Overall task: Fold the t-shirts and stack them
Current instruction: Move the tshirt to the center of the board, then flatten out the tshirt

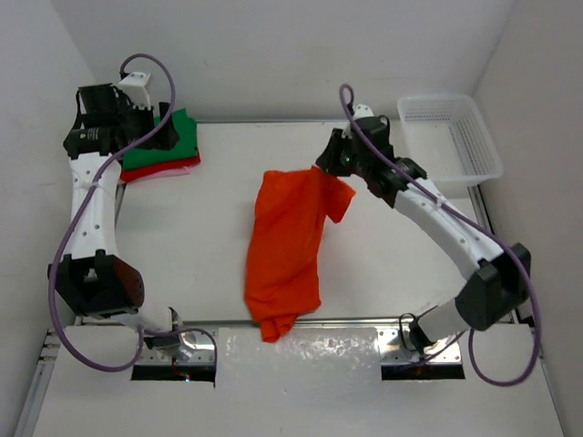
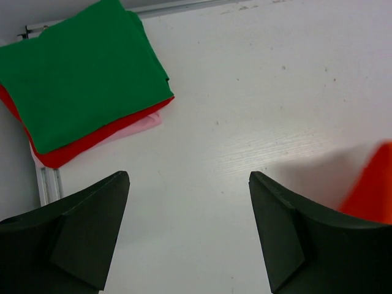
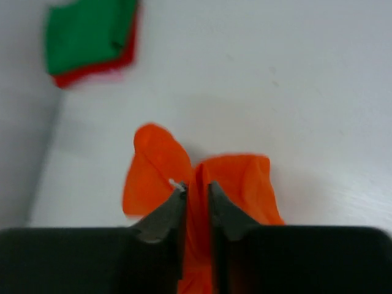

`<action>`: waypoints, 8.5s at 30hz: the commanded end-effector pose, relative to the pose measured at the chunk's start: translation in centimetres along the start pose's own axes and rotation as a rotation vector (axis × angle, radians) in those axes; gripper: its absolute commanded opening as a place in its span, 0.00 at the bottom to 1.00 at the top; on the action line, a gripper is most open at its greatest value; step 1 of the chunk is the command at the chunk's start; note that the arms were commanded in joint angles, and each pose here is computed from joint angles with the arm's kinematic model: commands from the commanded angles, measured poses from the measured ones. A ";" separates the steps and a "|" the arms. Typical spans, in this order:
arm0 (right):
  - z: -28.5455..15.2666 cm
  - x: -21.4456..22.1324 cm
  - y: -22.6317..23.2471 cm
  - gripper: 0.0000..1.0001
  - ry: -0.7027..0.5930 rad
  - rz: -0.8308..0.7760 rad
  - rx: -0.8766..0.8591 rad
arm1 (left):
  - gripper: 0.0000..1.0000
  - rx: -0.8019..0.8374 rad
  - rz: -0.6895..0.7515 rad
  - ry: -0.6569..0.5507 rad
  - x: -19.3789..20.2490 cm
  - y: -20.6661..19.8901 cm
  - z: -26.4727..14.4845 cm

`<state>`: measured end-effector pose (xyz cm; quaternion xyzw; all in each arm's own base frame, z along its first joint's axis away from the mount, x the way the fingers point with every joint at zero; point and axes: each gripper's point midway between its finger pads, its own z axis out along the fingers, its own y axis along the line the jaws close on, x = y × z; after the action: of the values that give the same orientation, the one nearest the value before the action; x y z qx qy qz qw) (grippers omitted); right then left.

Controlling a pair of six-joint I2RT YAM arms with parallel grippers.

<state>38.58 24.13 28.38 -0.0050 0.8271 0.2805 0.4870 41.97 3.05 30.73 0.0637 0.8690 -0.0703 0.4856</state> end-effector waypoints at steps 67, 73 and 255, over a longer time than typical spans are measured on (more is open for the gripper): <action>-22.9 -6.3 -3.9 0.00 -0.274 -0.266 0.119 | 0.00 0.353 0.744 -0.281 -0.5 -20.7 -18.6; -24.5 -7.0 -2.7 0.00 -0.173 -0.341 0.115 | 0.00 0.387 0.739 -0.303 -1.5 -21.4 -19.3; -9.4 25.2 -15.8 0.67 0.506 0.205 0.342 | 0.57 0.154 1.296 0.488 26.7 -2.1 5.6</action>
<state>21.59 11.14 3.19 0.0416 0.9727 0.1162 0.1966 28.11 2.25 2.64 0.6042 0.7727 0.1479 0.1267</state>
